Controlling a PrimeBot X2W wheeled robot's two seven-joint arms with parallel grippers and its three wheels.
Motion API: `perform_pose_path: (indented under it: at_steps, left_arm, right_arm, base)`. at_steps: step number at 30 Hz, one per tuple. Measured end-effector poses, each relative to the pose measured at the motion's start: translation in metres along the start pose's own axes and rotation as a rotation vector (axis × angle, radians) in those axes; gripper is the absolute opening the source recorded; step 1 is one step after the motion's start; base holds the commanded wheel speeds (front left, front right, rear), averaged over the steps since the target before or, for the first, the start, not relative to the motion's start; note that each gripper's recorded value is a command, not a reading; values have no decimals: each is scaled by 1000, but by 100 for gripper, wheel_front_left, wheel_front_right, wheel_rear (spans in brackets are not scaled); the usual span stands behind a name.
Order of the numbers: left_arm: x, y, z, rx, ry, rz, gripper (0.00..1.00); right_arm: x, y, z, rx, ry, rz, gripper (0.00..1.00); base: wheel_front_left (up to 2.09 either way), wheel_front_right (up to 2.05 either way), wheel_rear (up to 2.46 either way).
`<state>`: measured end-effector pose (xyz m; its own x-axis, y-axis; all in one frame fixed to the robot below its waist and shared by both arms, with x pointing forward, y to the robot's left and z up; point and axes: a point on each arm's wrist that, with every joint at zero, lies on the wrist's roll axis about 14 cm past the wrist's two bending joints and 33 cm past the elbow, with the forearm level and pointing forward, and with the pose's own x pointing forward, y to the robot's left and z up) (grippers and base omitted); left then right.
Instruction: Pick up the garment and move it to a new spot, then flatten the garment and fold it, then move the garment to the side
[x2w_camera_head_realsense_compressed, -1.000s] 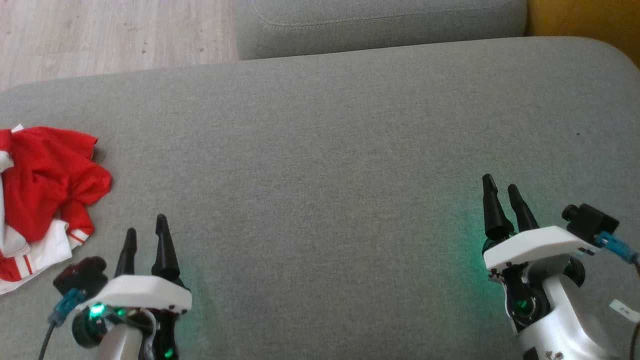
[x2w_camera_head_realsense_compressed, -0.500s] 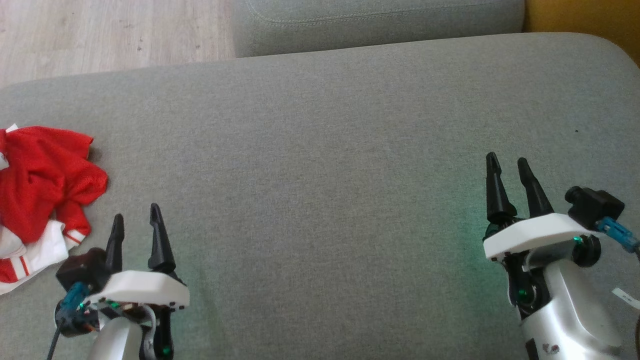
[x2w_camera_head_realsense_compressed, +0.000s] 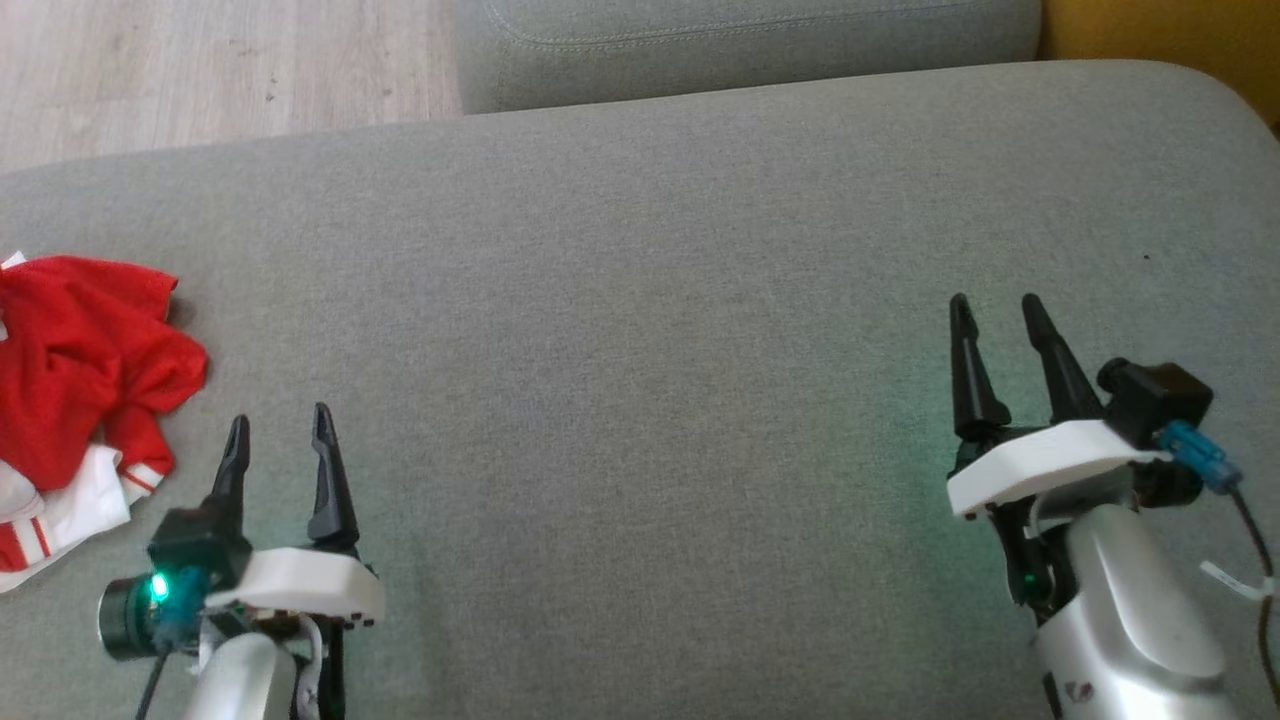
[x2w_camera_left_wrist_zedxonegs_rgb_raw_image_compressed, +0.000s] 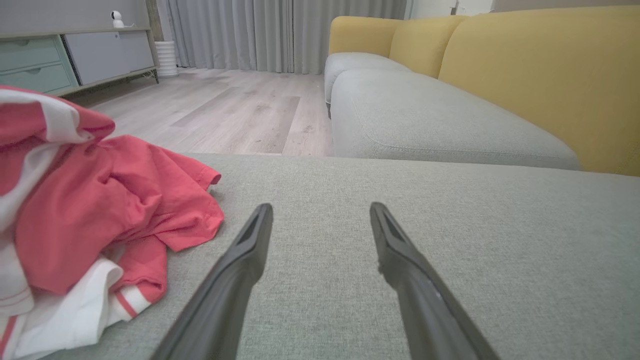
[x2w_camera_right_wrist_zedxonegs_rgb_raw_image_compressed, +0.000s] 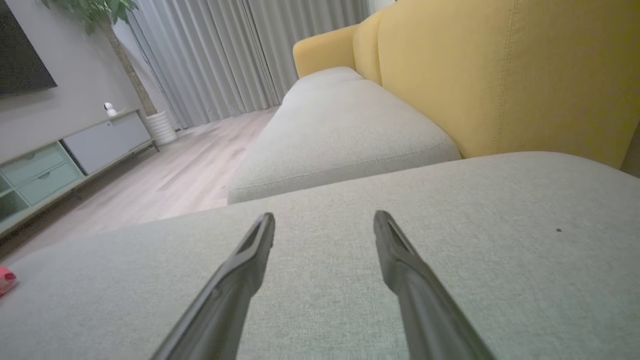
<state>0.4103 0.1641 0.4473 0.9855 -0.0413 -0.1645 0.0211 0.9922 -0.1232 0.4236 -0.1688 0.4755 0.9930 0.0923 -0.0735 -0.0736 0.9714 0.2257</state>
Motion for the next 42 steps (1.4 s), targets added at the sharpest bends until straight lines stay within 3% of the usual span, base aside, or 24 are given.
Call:
perform_pose_path:
  at_steps: [13,23,35,42]
  left_arm:
    - [1,-10,2,163,-41,-31,100]
    - [3,-8,9,229,-84,-11,100]
    - [0,2,5,199,-70,32,100]
    - [-17,29,-2,168,-46,116,100]
  right_arm:
    - [-3,3,-12,-170,36,32,100]
    - [-3,-2,-10,-272,29,35,100]
    - [2,0,-20,-243,55,37,100]
    - [20,45,-39,-243,89,168,100]
  base:
    - [0,0,0]
    - [0,0,0]
    - [0,0,0]
    - [0,0,0]
